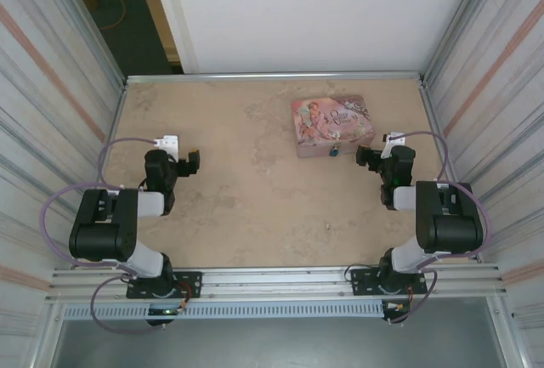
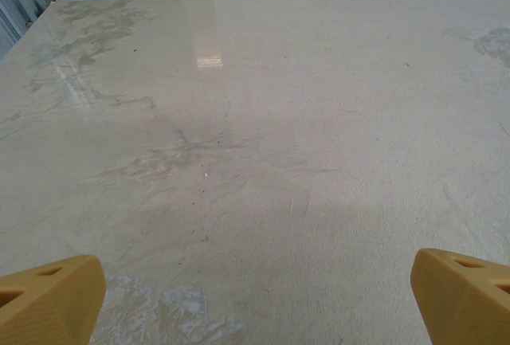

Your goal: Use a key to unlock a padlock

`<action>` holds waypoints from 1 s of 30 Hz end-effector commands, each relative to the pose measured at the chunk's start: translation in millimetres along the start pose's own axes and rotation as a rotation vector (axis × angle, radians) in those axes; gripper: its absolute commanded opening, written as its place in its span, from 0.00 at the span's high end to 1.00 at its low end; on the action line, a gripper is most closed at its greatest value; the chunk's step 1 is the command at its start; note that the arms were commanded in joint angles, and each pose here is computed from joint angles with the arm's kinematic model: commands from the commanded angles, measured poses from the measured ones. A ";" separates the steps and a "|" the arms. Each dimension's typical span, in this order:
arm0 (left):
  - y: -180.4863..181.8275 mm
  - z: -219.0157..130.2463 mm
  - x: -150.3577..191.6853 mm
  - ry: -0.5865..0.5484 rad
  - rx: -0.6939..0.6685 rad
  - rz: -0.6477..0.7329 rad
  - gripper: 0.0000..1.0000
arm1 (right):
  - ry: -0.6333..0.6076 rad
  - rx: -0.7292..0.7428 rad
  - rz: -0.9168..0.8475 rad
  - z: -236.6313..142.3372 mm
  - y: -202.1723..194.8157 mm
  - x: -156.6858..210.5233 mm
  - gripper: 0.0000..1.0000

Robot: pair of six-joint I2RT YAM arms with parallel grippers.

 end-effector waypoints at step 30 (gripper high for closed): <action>-0.2 1.5 -6.5 -0.015 0.007 -0.005 0.01 | 0.006 0.000 -0.007 1.6 0.6 0.3 0.01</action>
Point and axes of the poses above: each hand's point on the last joint's axis, 136 mm out from that joint toward the fingers, its own z axis out along the fingers, its own y axis along the line the jaws close on, x = y × z, the point moved 1 cm from there along -z, back along the fingers, and after that the axes turned 13 degrees about z, right-handed, at the moved point
